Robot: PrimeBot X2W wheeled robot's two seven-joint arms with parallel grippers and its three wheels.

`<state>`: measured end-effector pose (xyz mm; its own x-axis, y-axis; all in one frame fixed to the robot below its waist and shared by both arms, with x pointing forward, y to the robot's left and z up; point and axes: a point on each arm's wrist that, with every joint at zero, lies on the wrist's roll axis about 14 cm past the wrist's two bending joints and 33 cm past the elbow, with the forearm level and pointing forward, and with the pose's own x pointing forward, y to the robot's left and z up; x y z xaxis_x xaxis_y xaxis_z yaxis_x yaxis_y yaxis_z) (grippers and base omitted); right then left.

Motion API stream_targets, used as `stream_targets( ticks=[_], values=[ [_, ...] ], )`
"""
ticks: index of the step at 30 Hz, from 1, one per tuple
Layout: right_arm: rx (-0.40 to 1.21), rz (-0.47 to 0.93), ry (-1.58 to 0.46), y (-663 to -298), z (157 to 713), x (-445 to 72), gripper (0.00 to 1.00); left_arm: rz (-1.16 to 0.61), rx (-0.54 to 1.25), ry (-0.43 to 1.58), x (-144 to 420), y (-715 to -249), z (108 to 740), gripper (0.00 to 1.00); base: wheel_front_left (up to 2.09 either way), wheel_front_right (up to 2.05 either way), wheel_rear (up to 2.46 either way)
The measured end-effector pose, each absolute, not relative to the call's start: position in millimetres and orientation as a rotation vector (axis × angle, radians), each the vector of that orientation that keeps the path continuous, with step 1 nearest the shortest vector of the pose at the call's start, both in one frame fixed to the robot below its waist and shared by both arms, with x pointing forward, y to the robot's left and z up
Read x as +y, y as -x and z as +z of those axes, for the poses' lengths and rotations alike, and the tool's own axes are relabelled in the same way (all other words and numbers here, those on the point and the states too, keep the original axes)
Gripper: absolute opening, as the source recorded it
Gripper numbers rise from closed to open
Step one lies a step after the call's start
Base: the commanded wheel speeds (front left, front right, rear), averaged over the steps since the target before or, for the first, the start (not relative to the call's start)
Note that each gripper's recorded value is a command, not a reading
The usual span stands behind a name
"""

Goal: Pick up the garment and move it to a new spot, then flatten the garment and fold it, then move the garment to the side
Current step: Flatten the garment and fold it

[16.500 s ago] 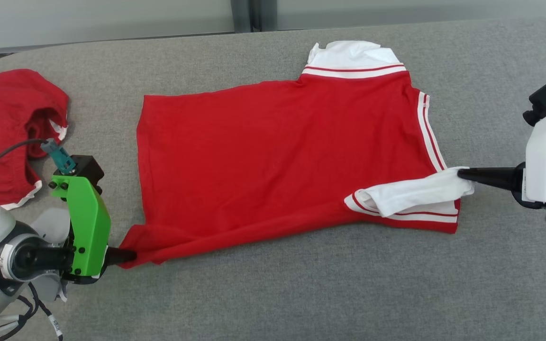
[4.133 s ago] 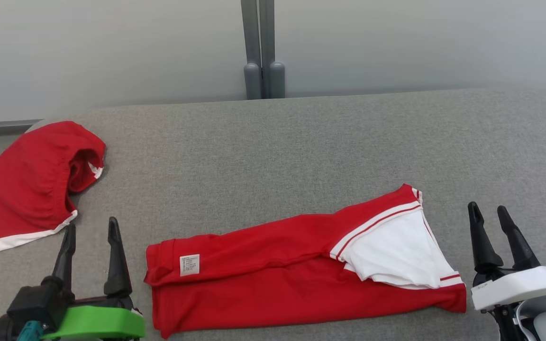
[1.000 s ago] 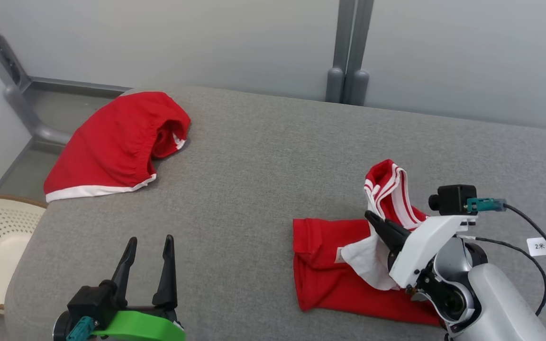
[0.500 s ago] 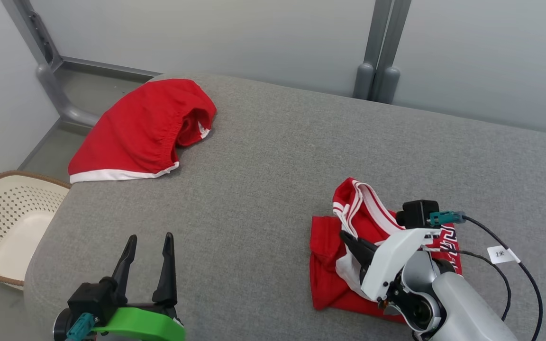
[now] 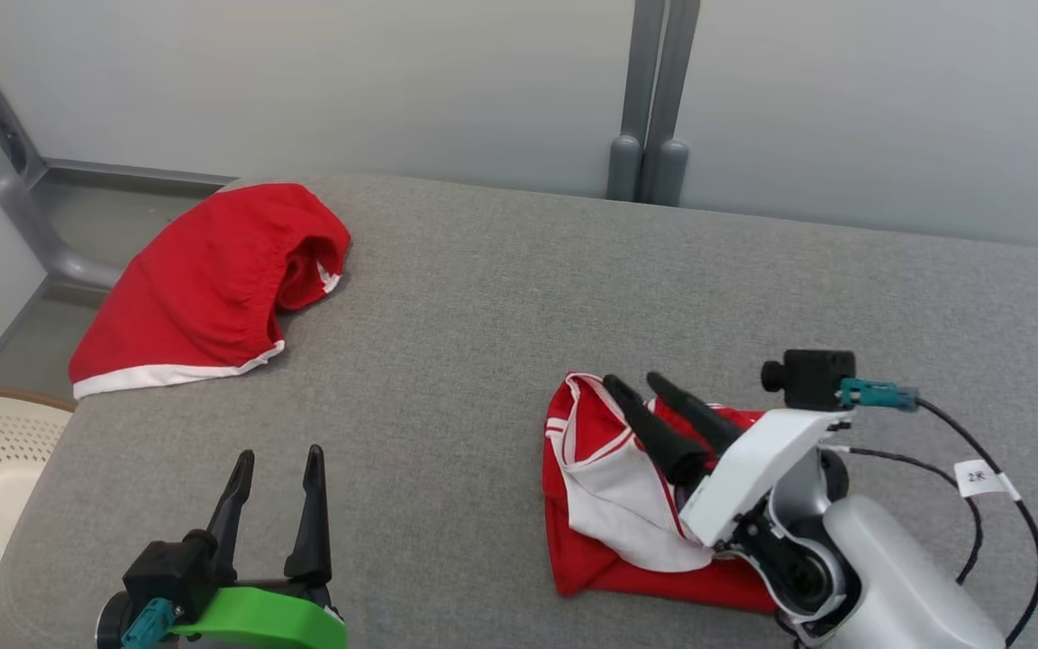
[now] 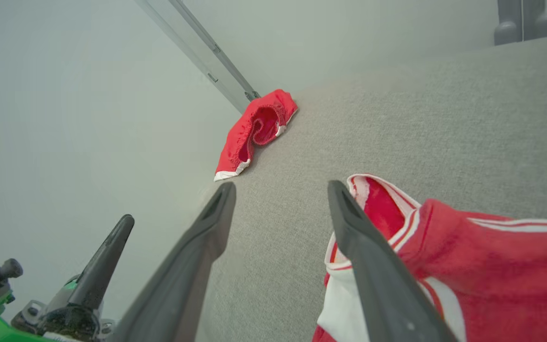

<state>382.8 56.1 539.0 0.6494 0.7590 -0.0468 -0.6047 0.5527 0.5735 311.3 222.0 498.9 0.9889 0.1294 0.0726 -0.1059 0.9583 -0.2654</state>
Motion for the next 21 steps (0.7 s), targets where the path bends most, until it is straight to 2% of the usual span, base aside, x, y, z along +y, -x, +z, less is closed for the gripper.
stream_targets(
  ticks=[5, 9, 12, 17, 21],
  values=[
    [0.105, 0.711, -0.559, -404.0, 574.6, 5.2, 1.00, 0.081, -0.099, 0.266, 211.3, -317.3, 502.9, 1.00, 0.00, 0.00, 0.00],
    [-0.019, 0.573, -0.561, -417.8, 588.6, -47.6, 1.00, 0.061, -0.108, 0.266, 205.5, -320.7, 506.6, 1.00, 0.00, 0.00, 0.00],
    [-0.047, 0.476, -0.567, -421.7, 584.3, -80.9, 1.00, 0.051, -0.110, 0.266, 202.8, -321.6, 507.4, 1.00, 0.00, 0.00, 0.00],
    [-0.045, 0.307, -0.456, -426.6, 559.1, -136.9, 1.00, 0.040, -0.108, 0.266, 199.5, -323.1, 507.4, 1.00, 0.00, 0.00, 0.00],
    [-0.004, 0.253, -0.447, -425.8, 539.7, -146.2, 1.00, 0.036, -0.103, 0.264, 198.0, -324.1, 506.0, 1.00, 0.00, 0.00, 0.00]
  ],
)
